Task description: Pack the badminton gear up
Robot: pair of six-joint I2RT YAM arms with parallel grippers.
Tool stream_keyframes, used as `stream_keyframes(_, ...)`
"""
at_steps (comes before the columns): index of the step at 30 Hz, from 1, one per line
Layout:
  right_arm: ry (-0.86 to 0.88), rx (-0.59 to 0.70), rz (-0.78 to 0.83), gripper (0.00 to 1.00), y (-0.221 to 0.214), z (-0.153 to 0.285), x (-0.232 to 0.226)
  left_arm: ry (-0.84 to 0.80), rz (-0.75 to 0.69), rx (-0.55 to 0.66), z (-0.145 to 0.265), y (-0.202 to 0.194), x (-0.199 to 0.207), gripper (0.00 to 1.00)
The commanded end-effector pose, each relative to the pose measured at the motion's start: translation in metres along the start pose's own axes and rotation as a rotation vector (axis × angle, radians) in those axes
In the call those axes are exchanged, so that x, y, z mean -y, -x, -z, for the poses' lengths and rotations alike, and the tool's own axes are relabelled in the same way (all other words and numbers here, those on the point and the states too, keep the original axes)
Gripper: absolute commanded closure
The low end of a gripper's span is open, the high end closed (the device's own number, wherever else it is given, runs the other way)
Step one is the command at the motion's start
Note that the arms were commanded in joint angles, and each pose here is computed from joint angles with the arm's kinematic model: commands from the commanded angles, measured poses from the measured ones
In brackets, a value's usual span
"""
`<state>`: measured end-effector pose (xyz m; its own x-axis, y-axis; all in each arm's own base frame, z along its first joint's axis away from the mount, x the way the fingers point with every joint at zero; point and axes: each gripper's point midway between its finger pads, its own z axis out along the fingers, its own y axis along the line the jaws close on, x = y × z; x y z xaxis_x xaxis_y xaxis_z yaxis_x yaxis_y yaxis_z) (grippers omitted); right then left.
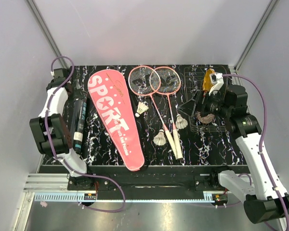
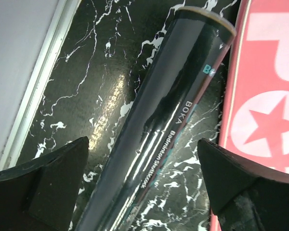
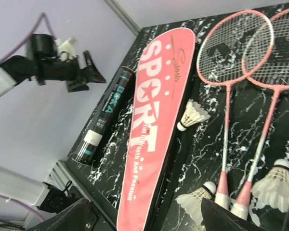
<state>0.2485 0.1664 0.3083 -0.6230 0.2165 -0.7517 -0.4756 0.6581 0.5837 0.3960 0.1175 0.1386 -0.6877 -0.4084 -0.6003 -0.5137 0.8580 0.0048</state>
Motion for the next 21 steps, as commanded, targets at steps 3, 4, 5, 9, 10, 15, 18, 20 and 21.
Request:
stream_keyframes(3,0.133,0.010,0.087,0.00,0.004,0.001,-0.031,-0.026,-0.162,-0.040,-0.021,0.001,0.004,0.01)
stream_keyframes(4,0.140,0.001,0.088,0.01,0.002,0.000,-0.032,-0.042,-0.174,-0.041,-0.022,0.002,0.007,0.01)
stream_keyframes(5,0.144,-0.004,0.089,0.00,0.001,-0.001,-0.034,-0.050,-0.185,-0.059,-0.029,-0.002,0.009,0.01)
stream_keyframes(9,0.155,-0.020,0.091,0.00,-0.002,-0.007,-0.034,-0.094,-0.208,-0.097,-0.041,-0.009,0.017,0.01)
stream_keyframes(10,0.154,-0.026,0.091,0.00,-0.003,-0.008,-0.033,-0.106,-0.215,-0.108,-0.043,-0.011,0.020,0.01)
stream_keyframes(15,0.156,-0.031,0.096,0.00,-0.004,-0.012,-0.033,-0.116,-0.227,-0.154,-0.056,-0.023,0.022,0.02)
stream_keyframes(18,0.159,-0.037,0.095,0.00,-0.005,-0.013,-0.033,-0.117,-0.232,-0.179,-0.062,-0.030,0.022,0.04)
stream_keyframes(20,0.153,-0.037,0.095,0.00,-0.005,-0.014,-0.032,-0.115,-0.234,-0.192,-0.067,-0.033,0.022,0.06)
stream_keyframes(21,0.155,-0.037,0.096,0.00,-0.006,-0.014,-0.032,-0.115,-0.237,-0.201,-0.068,-0.036,0.022,0.07)
